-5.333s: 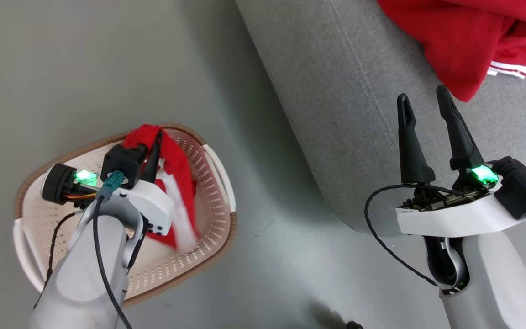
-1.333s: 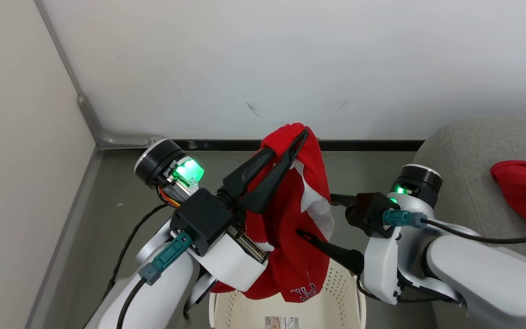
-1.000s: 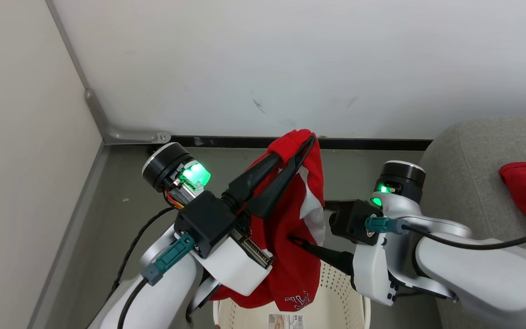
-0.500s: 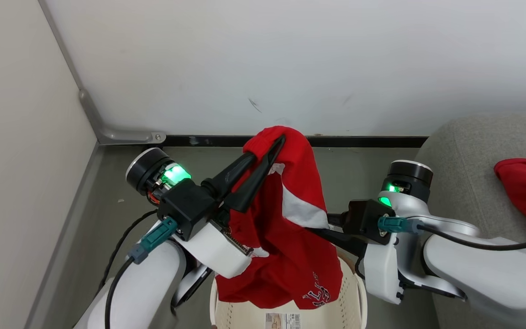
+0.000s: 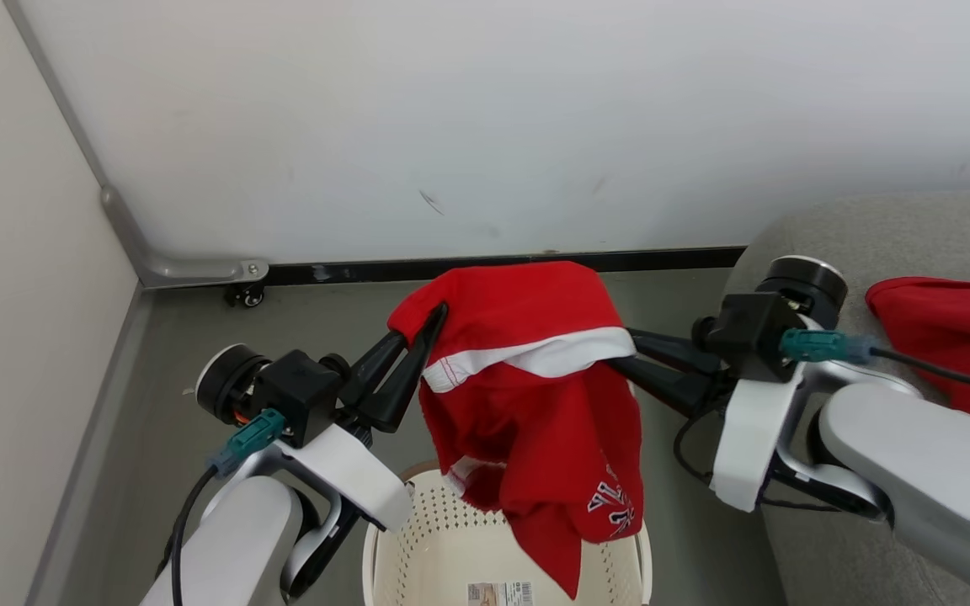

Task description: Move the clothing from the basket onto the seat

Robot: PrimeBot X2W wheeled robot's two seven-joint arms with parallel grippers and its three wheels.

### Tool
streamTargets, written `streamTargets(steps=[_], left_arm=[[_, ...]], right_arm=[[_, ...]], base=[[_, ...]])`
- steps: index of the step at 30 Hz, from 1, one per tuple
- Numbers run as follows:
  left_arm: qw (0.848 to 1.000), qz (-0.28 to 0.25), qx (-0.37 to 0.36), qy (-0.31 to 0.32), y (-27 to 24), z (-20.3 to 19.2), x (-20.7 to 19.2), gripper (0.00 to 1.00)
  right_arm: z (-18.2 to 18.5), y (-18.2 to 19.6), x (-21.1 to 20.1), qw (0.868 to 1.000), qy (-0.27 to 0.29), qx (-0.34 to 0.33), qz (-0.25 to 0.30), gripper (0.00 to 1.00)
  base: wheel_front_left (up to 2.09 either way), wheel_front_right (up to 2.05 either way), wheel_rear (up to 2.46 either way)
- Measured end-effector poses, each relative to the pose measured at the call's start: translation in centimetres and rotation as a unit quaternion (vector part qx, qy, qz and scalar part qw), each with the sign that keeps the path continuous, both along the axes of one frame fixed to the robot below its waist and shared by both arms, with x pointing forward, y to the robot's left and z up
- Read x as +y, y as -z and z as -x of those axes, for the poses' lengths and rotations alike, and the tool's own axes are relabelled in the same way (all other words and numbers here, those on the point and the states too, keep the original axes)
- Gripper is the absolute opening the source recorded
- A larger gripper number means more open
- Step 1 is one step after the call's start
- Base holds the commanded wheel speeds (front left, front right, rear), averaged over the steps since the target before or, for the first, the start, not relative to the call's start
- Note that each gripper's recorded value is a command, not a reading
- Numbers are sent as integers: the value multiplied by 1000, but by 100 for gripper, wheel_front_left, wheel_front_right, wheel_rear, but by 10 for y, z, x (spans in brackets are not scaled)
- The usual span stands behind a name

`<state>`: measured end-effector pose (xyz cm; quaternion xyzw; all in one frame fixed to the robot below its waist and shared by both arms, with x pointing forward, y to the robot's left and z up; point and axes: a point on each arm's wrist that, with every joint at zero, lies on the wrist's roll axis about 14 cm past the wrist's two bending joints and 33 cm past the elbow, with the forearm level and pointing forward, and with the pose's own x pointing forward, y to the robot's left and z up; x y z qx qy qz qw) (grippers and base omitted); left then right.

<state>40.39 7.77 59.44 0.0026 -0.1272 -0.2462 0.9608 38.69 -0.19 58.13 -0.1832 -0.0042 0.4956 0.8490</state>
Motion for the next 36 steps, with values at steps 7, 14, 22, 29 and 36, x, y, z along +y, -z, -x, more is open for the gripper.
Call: streamTargets(steps=[7,14,22,29,36], left_arm=[[999,9,33,6,19,-1,-6,100],[999,11,47,2,28,-3,-3,100],[998,28,62,-9,36,-5,-2,100],[997,49,54,-2,26,-10,-15,100],[996,61,53,28,22,-8,-40,100]], right_arm=[[-26,-12,-52,995,91,-4,-47,0],[-39,-17,-90,986,149,-10,-71,0],[-45,-25,-138,969,217,-21,-114,0],[-38,-22,-186,950,280,-26,-137,0],[-22,-14,-234,925,346,-26,-157,0]], base=[[0,0,0],[0,0,0],[0,0,0],[0,0,0],[0,0,0]])
